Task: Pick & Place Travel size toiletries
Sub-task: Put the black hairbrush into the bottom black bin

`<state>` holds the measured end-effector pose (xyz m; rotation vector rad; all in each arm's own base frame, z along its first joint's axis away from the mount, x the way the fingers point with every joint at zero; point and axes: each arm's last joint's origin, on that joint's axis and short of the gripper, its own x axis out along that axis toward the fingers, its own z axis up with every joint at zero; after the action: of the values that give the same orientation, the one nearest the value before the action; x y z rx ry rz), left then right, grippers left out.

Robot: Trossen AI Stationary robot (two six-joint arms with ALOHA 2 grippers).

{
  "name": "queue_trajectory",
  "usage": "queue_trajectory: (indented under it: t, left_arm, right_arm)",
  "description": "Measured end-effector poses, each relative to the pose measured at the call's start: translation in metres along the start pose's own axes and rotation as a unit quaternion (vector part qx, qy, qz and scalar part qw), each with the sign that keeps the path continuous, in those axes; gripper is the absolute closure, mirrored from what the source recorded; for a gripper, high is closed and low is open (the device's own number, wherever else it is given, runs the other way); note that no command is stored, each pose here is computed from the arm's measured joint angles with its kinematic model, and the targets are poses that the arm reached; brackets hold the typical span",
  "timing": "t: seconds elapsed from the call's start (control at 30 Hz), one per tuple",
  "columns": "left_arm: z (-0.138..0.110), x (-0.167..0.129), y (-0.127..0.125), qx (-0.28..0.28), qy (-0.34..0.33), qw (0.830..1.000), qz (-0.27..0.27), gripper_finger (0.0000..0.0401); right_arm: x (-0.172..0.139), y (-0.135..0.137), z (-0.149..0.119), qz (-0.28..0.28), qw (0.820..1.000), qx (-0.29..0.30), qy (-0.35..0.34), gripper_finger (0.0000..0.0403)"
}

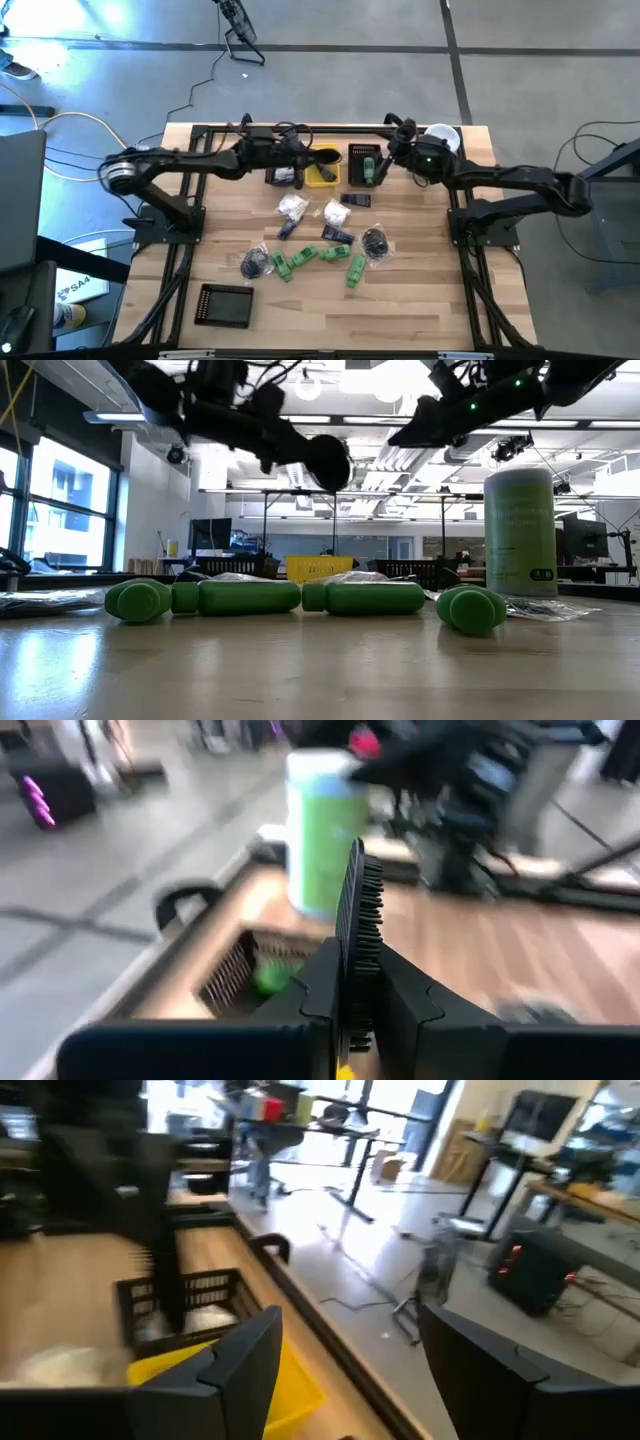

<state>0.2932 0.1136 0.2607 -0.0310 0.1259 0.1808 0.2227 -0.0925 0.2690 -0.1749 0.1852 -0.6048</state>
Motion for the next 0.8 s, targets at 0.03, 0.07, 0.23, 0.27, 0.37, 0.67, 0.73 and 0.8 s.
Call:
queue_trajectory:
  t: [0.03,0.07,0.23,0.27,0.37,0.67,0.73,0.8]
  left_arm:
    - [0.003,-0.006,-0.003,-0.009,0.015,1.000,-0.007,0.0370]
    - [0.006,-0.013,-0.007,-0.017,0.029,0.999,-0.015,0.0370]
    - [0.014,-0.052,-0.032,-0.092,0.122,0.987,-0.041,0.0370]
    - [0.016,-0.059,-0.038,-0.109,0.136,0.984,-0.047,0.0370]
    - [0.017,-0.079,-0.057,-0.156,0.183,0.968,-0.068,0.0370]
    - [0.005,-0.113,-0.115,-0.299,0.331,0.885,-0.134,0.0370]
    - [0.001,-0.118,-0.129,-0.345,0.368,0.854,-0.129,0.0370]
    - [-0.003,-0.120,-0.142,-0.386,0.398,0.824,-0.117,0.0370]
  right_arm:
    - [-0.001,-0.002,0.001,-0.003,1.000,0.001,-0.002,0.0174]
    - [-0.001,-0.004,0.001,-0.006,1.000,0.002,-0.002,0.0176]
    - [0.003,-0.011,-0.003,-0.022,1.000,0.002,0.008,0.0186]
    - [0.005,-0.012,-0.005,-0.024,1.000,0.002,0.012,0.0188]
    - [0.009,-0.015,-0.009,-0.030,0.999,0.001,0.022,0.0193]
    - [0.024,-0.020,-0.019,-0.049,0.998,0.010,0.023,0.0203]
    - [0.027,-0.018,-0.021,-0.035,0.999,0.021,0.021,0.0204]
    - [0.028,-0.017,-0.019,-0.006,0.999,0.033,0.005,0.0204]
